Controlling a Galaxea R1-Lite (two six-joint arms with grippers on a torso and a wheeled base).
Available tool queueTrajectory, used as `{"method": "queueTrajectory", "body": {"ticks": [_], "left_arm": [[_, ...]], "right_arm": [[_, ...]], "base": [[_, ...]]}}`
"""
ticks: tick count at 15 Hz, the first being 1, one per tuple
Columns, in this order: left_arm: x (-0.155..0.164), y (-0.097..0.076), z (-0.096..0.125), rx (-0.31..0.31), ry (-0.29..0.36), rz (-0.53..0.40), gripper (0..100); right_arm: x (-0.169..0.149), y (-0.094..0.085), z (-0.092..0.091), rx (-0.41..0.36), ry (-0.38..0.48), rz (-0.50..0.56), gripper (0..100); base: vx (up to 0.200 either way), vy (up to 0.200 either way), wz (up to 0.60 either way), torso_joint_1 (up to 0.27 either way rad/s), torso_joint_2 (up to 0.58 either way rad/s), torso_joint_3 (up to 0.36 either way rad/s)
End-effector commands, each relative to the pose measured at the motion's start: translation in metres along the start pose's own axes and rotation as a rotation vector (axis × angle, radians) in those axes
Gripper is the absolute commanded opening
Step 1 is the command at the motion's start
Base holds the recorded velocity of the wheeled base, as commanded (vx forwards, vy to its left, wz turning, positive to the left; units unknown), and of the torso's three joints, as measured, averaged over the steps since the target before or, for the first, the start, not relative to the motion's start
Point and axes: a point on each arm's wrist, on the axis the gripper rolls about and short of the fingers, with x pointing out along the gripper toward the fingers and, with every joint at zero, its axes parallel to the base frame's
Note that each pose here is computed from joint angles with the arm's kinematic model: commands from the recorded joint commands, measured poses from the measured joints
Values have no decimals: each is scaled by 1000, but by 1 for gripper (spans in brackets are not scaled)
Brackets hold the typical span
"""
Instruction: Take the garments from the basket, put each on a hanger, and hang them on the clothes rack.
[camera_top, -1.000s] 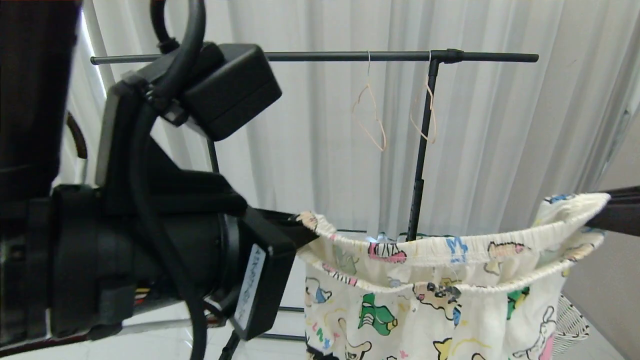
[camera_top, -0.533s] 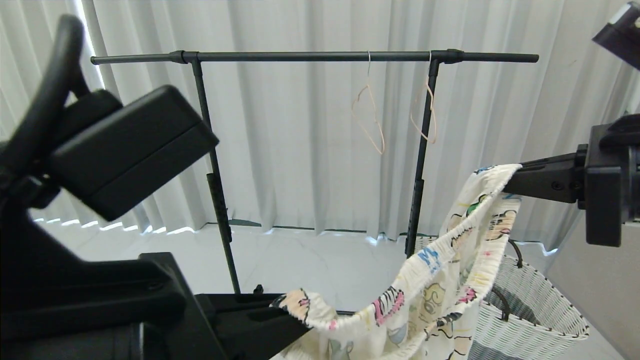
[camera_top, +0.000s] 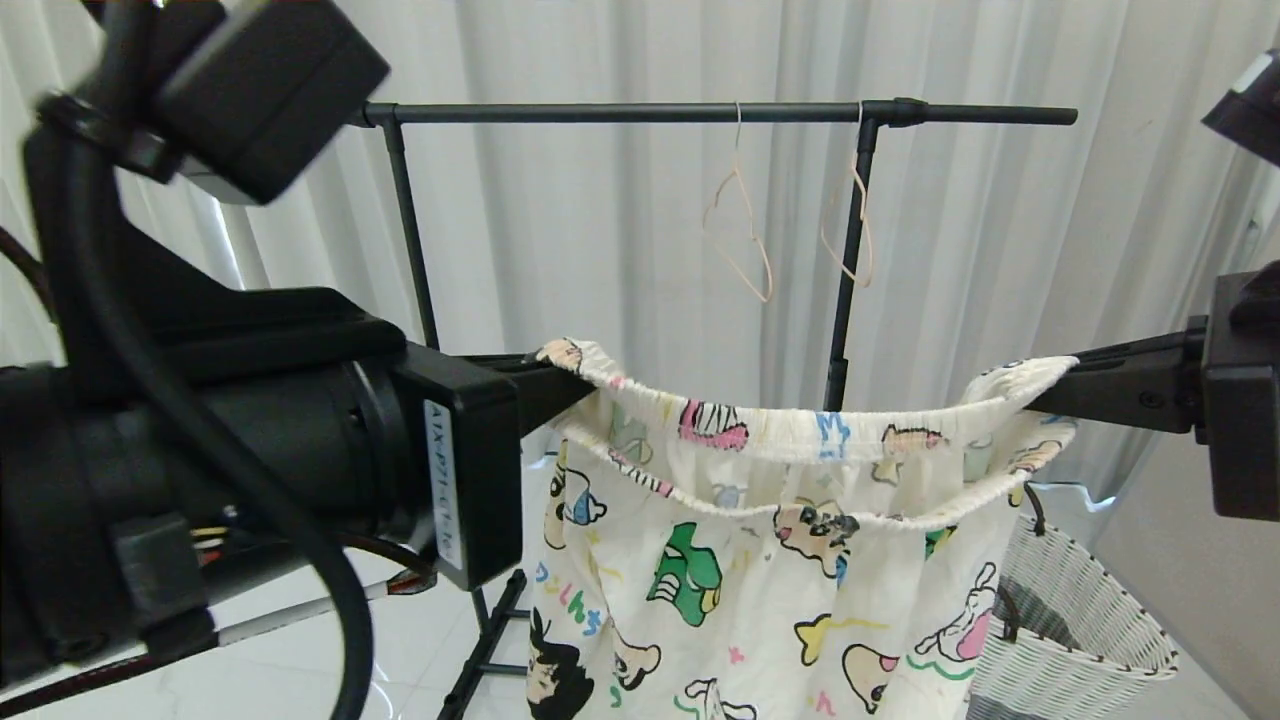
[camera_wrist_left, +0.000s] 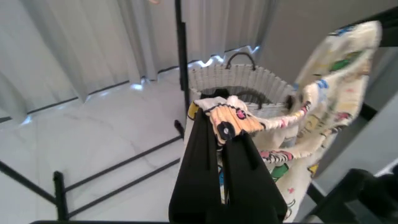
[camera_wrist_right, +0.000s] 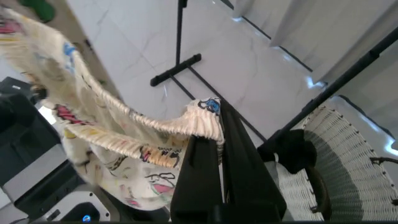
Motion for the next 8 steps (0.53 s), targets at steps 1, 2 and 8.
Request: {"method": "queueTrajectory", "body": {"ticks": [1, 2, 8], "left_arm": [[14, 0, -10, 13, 47, 23, 0], [14, 0, -11, 14, 50, 23, 0], [21, 7, -16, 23, 75, 60, 0]], "right_arm": [[0, 0, -1, -1, 2, 1, 100], [-1, 0, -2, 1, 5, -1, 100], [-20, -1, -26, -34, 45, 6, 100]], "base": [[0, 0, 0, 0, 0, 0], [0, 0, 0, 0, 0, 0], [0, 0, 0, 0, 0, 0]]}}
